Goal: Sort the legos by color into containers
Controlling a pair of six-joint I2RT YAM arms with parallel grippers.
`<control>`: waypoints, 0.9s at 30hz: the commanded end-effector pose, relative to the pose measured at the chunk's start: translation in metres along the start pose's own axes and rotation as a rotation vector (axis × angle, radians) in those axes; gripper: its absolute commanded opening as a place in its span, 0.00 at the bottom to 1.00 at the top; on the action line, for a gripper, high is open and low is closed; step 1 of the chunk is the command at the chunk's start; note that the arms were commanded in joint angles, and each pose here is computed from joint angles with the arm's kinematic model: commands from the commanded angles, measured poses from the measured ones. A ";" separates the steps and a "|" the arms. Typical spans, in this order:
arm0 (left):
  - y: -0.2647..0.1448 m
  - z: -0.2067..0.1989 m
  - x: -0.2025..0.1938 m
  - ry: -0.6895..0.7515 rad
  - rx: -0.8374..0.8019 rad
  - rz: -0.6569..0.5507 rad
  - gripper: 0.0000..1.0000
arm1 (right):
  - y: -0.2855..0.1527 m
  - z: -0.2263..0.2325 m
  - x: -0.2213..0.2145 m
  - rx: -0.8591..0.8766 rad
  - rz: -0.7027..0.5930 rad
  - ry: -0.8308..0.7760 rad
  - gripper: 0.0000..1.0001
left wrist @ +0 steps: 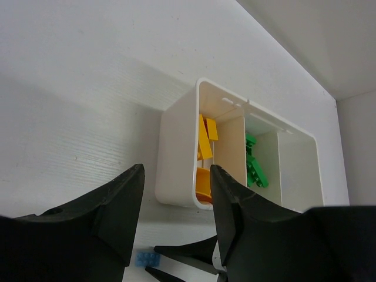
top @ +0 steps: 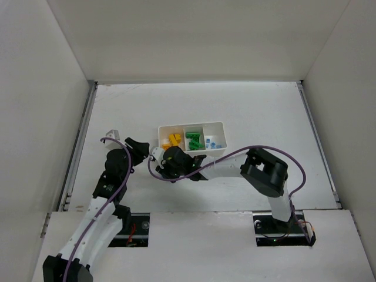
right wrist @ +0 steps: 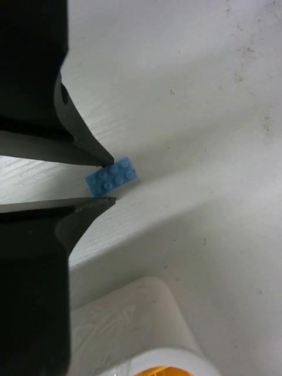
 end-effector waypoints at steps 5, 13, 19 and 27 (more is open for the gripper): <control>0.000 -0.006 0.015 -0.026 -0.033 -0.049 0.45 | -0.004 0.031 -0.024 0.055 0.060 0.059 0.24; -0.004 -0.002 0.028 -0.075 -0.014 -0.096 0.44 | -0.027 0.027 -0.011 -0.001 -0.059 0.118 0.19; -0.003 0.002 0.036 -0.139 0.000 -0.121 0.44 | -0.047 0.023 0.000 -0.032 -0.157 0.166 0.19; 0.001 0.000 0.028 -0.135 -0.009 -0.089 0.44 | -0.086 0.007 0.020 -0.050 -0.276 0.220 0.19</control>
Point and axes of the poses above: each gripper's point midway between its finger pads, its own y axis out along the fingers, its own z axis along the line the jaws close on, x = y × z, the point moved 1 cm from there along -y, back along the fingers, and after that the axes turned 6 degrees about y, right-handed, at the moved point
